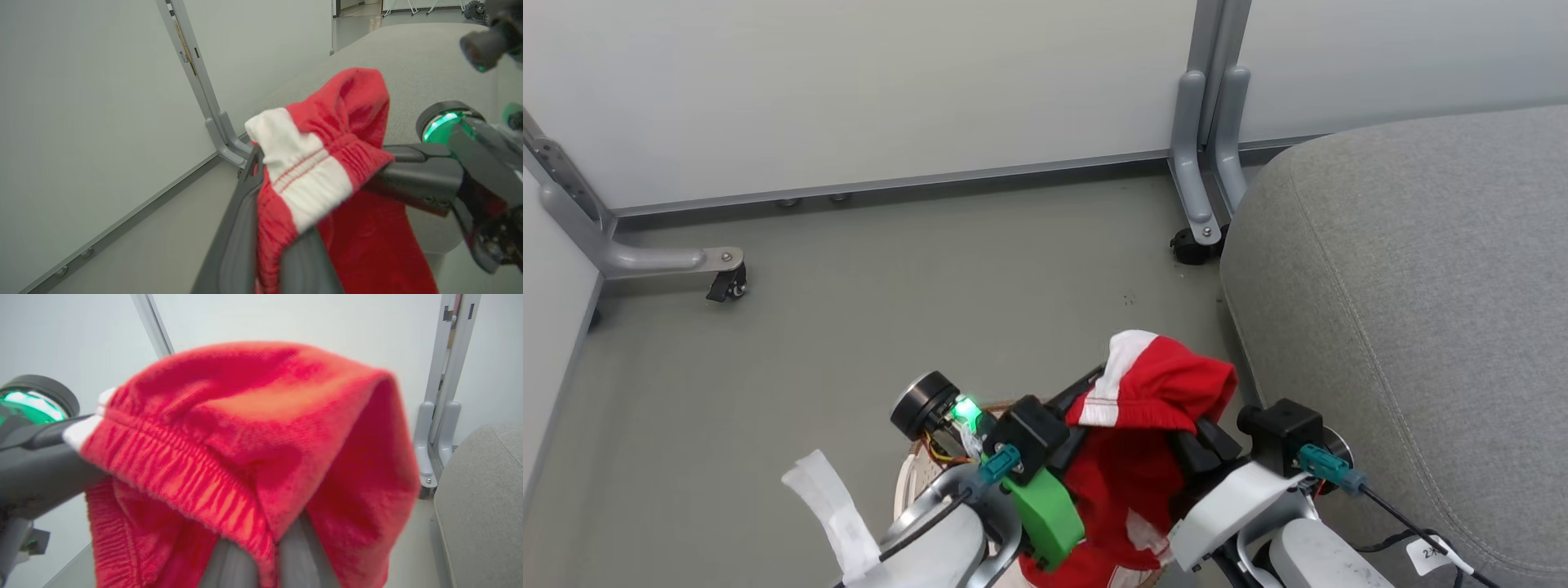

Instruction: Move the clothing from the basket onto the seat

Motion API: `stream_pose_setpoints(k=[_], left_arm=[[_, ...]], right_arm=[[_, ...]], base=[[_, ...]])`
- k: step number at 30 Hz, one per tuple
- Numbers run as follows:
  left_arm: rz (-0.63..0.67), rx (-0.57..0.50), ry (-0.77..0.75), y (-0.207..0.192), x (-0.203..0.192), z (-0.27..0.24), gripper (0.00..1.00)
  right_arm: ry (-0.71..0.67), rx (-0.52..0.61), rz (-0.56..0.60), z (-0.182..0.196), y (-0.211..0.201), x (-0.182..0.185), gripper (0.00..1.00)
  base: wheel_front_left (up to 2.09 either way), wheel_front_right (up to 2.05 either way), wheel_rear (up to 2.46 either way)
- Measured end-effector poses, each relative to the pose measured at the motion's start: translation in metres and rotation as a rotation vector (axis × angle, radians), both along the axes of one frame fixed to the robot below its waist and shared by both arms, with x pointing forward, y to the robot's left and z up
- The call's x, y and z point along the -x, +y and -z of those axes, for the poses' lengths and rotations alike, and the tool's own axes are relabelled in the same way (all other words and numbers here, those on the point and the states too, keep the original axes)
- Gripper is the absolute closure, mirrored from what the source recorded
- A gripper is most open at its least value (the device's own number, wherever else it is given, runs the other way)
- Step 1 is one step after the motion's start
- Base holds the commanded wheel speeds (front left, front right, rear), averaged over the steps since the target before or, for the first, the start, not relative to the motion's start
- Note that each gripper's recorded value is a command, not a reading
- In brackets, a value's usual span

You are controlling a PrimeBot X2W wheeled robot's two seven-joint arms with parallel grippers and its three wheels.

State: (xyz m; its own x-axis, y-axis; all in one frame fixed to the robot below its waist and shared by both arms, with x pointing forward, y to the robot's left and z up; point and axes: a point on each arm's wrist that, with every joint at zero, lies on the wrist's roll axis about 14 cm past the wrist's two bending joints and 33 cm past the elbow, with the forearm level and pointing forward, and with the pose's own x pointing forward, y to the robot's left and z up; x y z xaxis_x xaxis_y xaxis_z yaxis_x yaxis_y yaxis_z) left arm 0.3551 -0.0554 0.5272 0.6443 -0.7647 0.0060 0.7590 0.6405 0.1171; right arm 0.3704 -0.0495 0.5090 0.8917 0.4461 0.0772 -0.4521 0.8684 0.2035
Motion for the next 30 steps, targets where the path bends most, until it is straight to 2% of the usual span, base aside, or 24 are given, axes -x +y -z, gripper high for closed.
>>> stream_pose_setpoints(k=[1, 8, 12, 16, 30], left_arm=[[0.017, -0.01, 0.0, 0.0, 0.003, 0.002, 0.0], [0.089, -0.004, 0.041, 0.004, 0.017, 0.013, 0.0], [0.085, 0.031, 0.044, 0.012, 0.014, 0.01, 0.0], [0.05, 0.094, 0.037, 0.021, 0.008, 0.001, 0.0], [-0.091, 0.117, 0.057, 0.048, 0.011, 0.013, 0.0]], right_arm=[[0.0, -0.002, 0.005, 0.0, -0.001, -0.001, 1.0], [0.01, -0.007, 0.046, 0.003, -0.015, -0.007, 1.0], [0.017, -0.005, 0.061, 0.006, -0.02, -0.009, 1.0], [0.026, -0.005, 0.084, 0.009, -0.027, -0.01, 1.0], [0.013, -0.012, 0.164, 0.007, -0.054, 0.004, 1.0]], base=[[0.0, 0.0, 0.0], [0.0, 0.0, 0.0], [0.0, 0.0, 0.0], [0.0, 0.0, 0.0], [0.0, 0.0, 0.0]])
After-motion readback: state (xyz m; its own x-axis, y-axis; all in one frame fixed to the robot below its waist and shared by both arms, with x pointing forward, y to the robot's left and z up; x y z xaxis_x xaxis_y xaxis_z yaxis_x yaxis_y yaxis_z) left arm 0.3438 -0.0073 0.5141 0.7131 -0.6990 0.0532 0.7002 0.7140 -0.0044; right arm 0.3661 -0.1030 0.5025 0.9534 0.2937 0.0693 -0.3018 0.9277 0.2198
